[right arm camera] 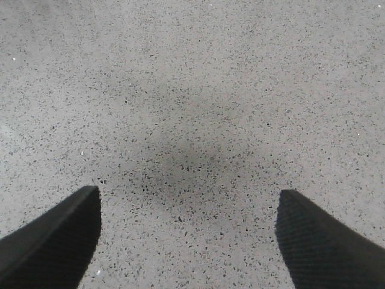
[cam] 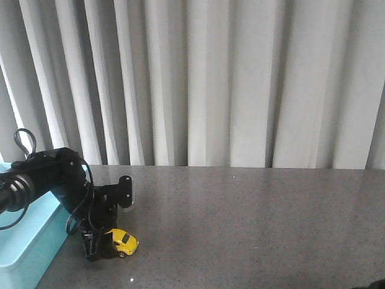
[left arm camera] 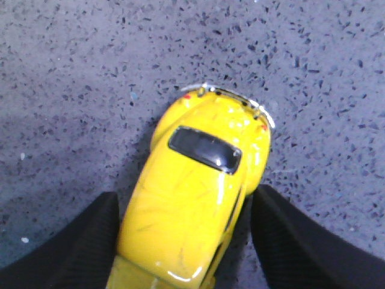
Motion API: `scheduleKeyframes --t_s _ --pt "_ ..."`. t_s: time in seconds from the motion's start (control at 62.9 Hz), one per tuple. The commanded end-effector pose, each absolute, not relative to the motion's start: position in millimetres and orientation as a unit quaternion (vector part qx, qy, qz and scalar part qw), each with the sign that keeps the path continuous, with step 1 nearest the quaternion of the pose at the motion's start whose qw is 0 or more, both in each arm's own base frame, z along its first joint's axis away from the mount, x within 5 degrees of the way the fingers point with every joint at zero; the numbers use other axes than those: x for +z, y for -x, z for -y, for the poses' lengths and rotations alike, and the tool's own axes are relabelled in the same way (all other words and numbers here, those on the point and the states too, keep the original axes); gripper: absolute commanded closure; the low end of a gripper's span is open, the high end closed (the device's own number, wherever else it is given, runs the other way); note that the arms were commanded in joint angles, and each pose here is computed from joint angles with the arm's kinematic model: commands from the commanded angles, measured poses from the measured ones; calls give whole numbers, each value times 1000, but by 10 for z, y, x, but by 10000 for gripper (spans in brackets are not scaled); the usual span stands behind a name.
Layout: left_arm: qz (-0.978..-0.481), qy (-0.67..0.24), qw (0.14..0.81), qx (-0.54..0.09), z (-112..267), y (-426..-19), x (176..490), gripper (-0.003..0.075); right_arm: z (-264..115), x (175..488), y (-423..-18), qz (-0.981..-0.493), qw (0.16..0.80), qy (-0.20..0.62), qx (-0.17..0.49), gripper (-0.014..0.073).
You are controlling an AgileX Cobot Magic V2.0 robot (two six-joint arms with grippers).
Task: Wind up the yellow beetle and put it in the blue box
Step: 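Lower the left gripper onto the yellow car and grasp it, then lift the car with the left gripper and carry it over the box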
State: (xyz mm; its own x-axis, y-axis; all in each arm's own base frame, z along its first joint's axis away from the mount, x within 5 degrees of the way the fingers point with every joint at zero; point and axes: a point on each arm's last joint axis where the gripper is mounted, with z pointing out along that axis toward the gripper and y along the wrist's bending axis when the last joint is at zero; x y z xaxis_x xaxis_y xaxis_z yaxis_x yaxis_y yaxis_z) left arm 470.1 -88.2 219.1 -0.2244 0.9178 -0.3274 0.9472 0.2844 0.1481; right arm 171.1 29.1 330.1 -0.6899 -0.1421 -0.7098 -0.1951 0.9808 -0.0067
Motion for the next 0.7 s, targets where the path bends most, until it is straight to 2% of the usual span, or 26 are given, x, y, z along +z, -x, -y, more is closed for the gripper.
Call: scheduleKeyframes --t_s 0.0,0.175,0.302,0.684 --pt "-774 -590 225 -45 933 -4644 2574 389 -290 3435 -1724 -901 423 92 34 17" --pt "-779 -585 221 -51 931 -4604 2630 426 -290 3435 -1724 -901 423 92 34 17" --pt "-786 -570 235 -47 924 -4560 2781 434 -290 3434 -1723 -901 422 93 34 17" --pt "-827 -467 311 -25 827 -4185 3650 434 -290 3434 -1723 -901 422 93 34 17"
